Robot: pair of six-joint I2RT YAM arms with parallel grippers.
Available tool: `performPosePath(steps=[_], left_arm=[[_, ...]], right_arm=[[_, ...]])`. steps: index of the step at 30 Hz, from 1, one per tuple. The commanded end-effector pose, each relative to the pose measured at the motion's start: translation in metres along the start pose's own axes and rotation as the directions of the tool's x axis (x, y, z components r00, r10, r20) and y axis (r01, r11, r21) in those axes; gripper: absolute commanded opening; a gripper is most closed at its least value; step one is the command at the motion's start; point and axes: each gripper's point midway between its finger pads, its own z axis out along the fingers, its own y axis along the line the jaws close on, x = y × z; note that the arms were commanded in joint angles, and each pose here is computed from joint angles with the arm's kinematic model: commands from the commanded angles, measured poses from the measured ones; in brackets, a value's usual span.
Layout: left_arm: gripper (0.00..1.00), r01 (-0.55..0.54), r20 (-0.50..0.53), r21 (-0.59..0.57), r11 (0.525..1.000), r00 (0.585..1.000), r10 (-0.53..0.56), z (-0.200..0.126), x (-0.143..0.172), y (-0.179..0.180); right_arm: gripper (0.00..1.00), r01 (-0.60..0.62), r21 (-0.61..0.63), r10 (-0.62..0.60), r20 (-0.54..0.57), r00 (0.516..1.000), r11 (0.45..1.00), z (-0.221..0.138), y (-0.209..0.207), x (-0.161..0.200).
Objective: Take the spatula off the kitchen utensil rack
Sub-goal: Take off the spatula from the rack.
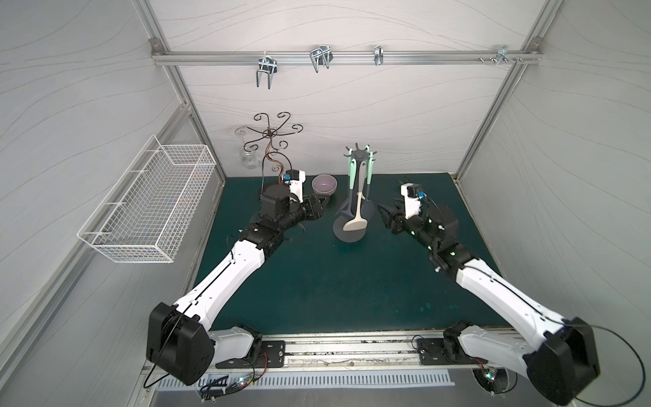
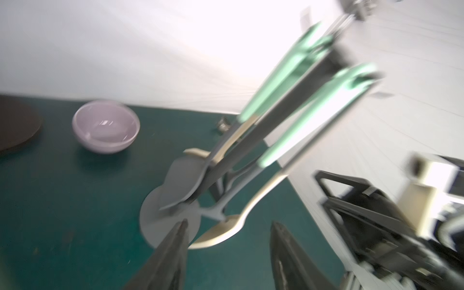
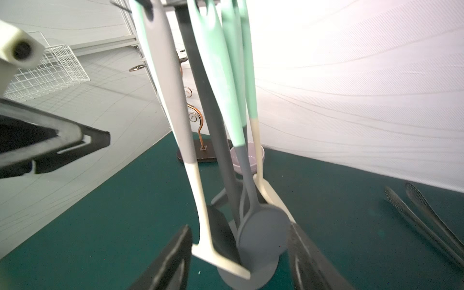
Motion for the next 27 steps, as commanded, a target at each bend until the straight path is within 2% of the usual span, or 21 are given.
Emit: performPosePath(steps=[1, 4, 8, 12, 13, 16, 19, 27], left_arm=[[0.60, -0.104, 0.049, 0.094, 0.990, 0.994, 0.100, 0.000, -0.034, -0.042], [0.62, -0.153, 0.073, 0.097, 0.983, 0.987, 0.146, 0.010, -0.057, -0.057], [0.62, -0.173, 0.061, 0.119, 0.978, 0.984, 0.167, 0.030, -0.069, -0.067], [0.63, -0.184, 0.072, 0.146, 0.972, 0.982, 0.175, 0.047, -0.077, -0.075], [0.63, -0.184, 0.070, 0.151, 0.971, 0.982, 0.175, 0.052, -0.077, -0.076], [0.63, -0.181, 0.060, 0.168, 0.969, 0.983, 0.174, 0.063, -0.079, -0.078], [0.63, -0.175, 0.048, 0.170, 0.970, 0.984, 0.169, 0.070, -0.077, -0.077], [0.63, -0.177, 0.049, 0.156, 0.972, 0.984, 0.172, 0.072, -0.074, -0.072]], right_arm=[[0.56, 0.064, -0.034, -0.061, 0.097, 0.993, 0.997, 0.012, 0.005, -0.035], [0.56, 0.062, -0.042, -0.058, 0.103, 0.993, 0.997, 0.026, 0.004, -0.040], [0.61, 0.066, -0.047, -0.061, 0.102, 0.993, 0.997, 0.041, 0.003, -0.039], [0.58, 0.086, -0.048, -0.080, 0.105, 0.991, 0.995, 0.055, 0.001, -0.039], [0.56, 0.093, -0.044, -0.088, 0.104, 0.991, 0.995, 0.059, 0.000, -0.040], [0.38, 0.121, -0.030, -0.117, 0.103, 0.988, 0.992, 0.068, -0.003, -0.041], [0.26, 0.167, -0.022, -0.164, 0.108, 0.981, 0.986, 0.069, -0.003, -0.042], [0.03, 0.266, -0.008, -0.263, 0.126, 0.957, 0.964, 0.059, -0.002, -0.043]])
